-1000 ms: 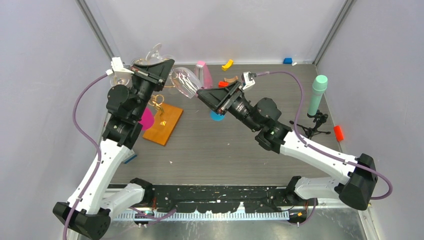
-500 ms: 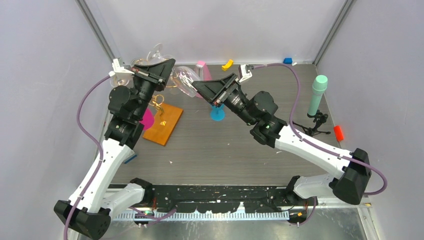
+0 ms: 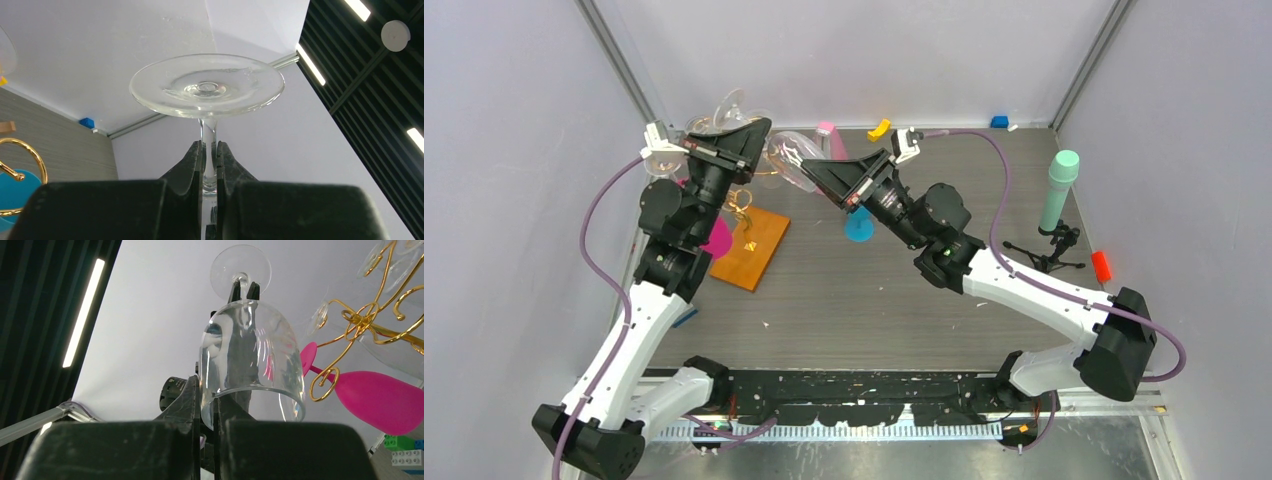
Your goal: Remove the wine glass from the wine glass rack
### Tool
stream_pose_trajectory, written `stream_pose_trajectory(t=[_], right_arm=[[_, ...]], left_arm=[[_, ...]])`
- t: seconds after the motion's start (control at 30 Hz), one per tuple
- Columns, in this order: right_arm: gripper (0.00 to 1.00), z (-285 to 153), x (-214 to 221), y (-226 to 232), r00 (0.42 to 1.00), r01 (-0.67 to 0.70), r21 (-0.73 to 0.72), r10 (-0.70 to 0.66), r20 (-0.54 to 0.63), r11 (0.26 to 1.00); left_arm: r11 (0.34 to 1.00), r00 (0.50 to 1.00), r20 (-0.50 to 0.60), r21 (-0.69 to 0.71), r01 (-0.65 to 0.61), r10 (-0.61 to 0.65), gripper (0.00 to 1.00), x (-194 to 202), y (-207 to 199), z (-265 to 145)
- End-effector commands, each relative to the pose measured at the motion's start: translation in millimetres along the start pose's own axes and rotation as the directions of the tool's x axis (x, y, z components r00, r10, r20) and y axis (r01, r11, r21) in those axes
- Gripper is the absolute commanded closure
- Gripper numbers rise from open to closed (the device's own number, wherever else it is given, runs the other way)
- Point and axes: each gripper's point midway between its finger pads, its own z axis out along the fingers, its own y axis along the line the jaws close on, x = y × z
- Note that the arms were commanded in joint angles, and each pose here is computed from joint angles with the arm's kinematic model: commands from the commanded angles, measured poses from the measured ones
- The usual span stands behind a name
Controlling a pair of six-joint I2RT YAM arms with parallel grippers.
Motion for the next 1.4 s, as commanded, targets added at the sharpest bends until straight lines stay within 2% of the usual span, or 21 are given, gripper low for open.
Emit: stream_pose_trajectory(t=[0.0,0.07,0.2,0.3,0.37,0.53,0.63,0.77,0.83,0.97,1.0,1.03,1.1,1.13,1.17,1.27,1.33,1.37], right_arm=[[0.99,0.0,-12.4,33.7,0.999,0.022,-0.074,-0.019,0.045,0.997],[1.00,-0.4,-14.6,35.0,0.998,0.030,-0.075,-0.026,0.056,0.997],[1.00,-1.8,-18.8,40.5,0.996,0.052,-0.087,-0.045,0.076,0.995],[1.00,-4.2,-24.2,48.4,0.993,0.079,-0.099,-0.069,0.101,0.992],[1.00,-6.8,-29.3,53.1,0.988,0.102,-0.102,-0.089,0.124,0.990],[1.00,-13.5,-43.1,65.6,0.968,0.191,-0.078,-0.175,0.180,0.978],[1.00,-20.8,-52.6,71.5,0.950,0.241,-0.042,-0.227,0.212,0.970],[1.00,-31.0,-69.1,67.7,0.910,0.322,0.075,-0.330,0.250,0.944],[1.00,-37.6,-80.8,56.4,0.878,0.366,0.195,-0.407,0.251,0.910],[1.00,-64.6,-117.0,33.0,0.754,0.479,0.510,-0.633,0.178,0.714],[1.00,-75.4,-118.4,15.1,0.737,0.497,0.583,-0.667,0.107,0.643],[1.00,-82.9,-129.3,16.3,0.701,0.506,0.631,-0.707,0.097,0.588],[1.00,-105.4,-137.6,-0.3,0.659,0.527,0.724,-0.752,-0.017,0.445],[1.00,-110.3,-140.3,-5.5,0.646,0.533,0.745,-0.761,-0.053,0.401],[1.00,-120.6,-144.1,-11.1,0.628,0.543,0.775,-0.769,-0.119,0.323],[1.00,-140.5,-146.1,-27.1,0.609,0.575,0.798,-0.747,-0.268,0.182],[1.00,-145.3,-146.2,-33.9,0.616,0.585,0.797,-0.723,-0.314,0.153],[1.00,-154.0,-148.5,-46.7,0.620,0.585,0.805,-0.697,-0.362,0.102]], left_arm=[[0.981,0.998,-0.012,0.183,-0.059,0.063,0.89,-3.5,-55.9,-14.2],[0.980,0.997,-0.020,0.188,-0.066,0.071,0.81,-2.3,-56.9,-14.5],[0.978,0.996,-0.046,0.196,-0.069,0.079,0.57,2.5,-57.7,-14.9],[0.976,0.994,-0.060,0.201,-0.078,0.092,0.33,5.4,-57.6,-15.1],[0.973,0.991,-0.072,0.212,-0.094,0.112,0.23,7.9,-59.1,-16.1],[0.967,0.980,-0.126,0.223,-0.121,0.152,0.13,17.8,-59.4,-19.3],[0.965,0.968,-0.174,0.219,-0.143,0.183,0.10,26.3,-56.3,-21.3],[0.953,0.941,-0.227,0.231,-0.196,0.249,0.08,36.2,-52.2,-24.3],[0.928,0.909,-0.246,0.250,-0.275,0.335,0.06,38.9,-55.6,-24.2],[0.859,0.800,-0.314,0.210,-0.466,0.511,0.05,40.5,-41.8,-21.1],[0.833,0.762,-0.337,0.190,-0.520,0.553,0.05,40.0,-32.2,-21.8],[0.813,0.739,-0.344,0.175,-0.555,0.579,0.05,37.4,-28.4,-21.7],[0.773,0.699,-0.350,0.144,-0.617,0.623,0.04,30.9,-21.3,-22.3],[0.752,0.679,-0.352,0.127,-0.647,0.644,0.04,26.9,-18.1,-23.4],[0.731,0.664,-0.347,0.103,-0.675,0.662,0.04,20.9,-16.2,-24.0],[0.668,0.617,-0.346,0.042,-0.743,0.707,0.03,6.5,-8.5,-30.1],[0.640,0.595,-0.345,0.021,-0.768,0.726,0.03,0.4,-6.6,-34.6],[0.629,0.588,-0.342,0.010,-0.777,0.733,0.02,-2.5,-6.1,-36.9]])
